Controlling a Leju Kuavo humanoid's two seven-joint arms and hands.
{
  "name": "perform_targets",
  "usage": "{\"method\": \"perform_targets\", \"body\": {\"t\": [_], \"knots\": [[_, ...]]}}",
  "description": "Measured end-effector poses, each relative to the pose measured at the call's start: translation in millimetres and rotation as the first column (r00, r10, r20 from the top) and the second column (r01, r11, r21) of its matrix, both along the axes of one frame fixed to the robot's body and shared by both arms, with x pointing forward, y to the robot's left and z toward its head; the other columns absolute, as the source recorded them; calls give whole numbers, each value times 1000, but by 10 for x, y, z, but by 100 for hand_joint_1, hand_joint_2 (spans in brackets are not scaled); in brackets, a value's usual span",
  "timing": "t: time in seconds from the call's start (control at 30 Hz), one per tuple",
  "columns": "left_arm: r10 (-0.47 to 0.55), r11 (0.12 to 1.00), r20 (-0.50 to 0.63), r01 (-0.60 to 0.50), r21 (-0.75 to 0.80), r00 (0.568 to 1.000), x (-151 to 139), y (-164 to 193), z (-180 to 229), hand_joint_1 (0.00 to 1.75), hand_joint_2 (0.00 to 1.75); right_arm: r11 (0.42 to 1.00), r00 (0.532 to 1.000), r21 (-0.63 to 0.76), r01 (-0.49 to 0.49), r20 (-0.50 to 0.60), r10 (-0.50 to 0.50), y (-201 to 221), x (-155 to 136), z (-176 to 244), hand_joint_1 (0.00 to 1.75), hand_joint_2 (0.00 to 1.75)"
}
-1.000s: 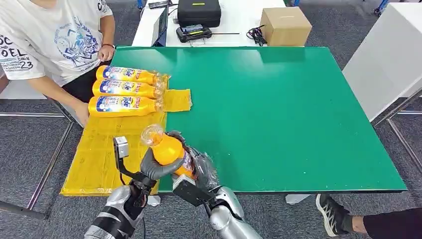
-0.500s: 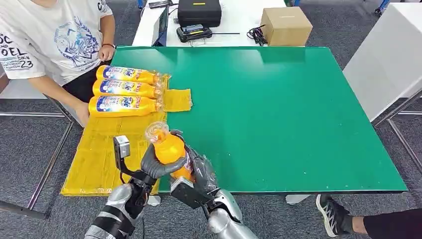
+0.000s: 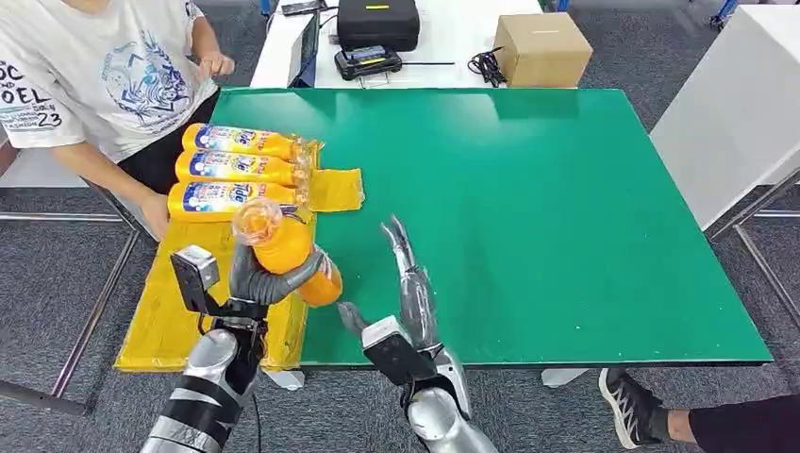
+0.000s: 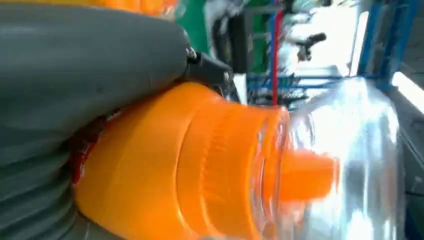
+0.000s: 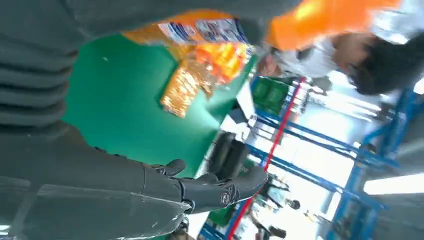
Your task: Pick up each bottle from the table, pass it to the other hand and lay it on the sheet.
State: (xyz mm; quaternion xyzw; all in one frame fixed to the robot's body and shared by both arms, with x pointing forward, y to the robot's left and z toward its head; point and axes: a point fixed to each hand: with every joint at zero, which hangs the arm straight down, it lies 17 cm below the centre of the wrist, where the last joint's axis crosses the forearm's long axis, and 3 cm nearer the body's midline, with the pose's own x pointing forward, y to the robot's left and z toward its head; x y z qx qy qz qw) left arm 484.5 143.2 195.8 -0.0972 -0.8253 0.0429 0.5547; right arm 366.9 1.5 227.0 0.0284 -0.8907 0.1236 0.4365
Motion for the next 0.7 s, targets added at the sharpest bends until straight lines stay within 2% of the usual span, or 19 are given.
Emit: {"method": "perform_targets", "body": {"t": [0.13,0.2,0.27,0.33,0.4,0.67,0.7], "knots": [[135,987,72,-141,82,988,78,260,149,175,175,997,997,71,23,72,-28,-141,-75,319,0,0],[232,949,145,-257,181,962,92,409,247,175,175,993,992,117,34,116,-47,-225,-129,494,0,0],[335,829,289,-426,362,897,90,539,407,175,175,985,985,166,44,160,-71,-313,-192,668,0,0],[365,659,445,-564,497,818,94,594,558,175,175,978,977,204,52,193,-92,-389,-240,822,0,0],[364,602,486,-599,528,794,119,641,586,175,175,974,971,219,48,217,-97,-419,-285,917,0,0],[367,573,487,-605,552,792,178,715,530,175,175,970,964,238,38,247,-99,-458,-349,1045,0,0],[363,549,498,-613,569,788,179,707,523,175,175,969,964,244,38,246,-100,-467,-350,1052,0,175]]}}
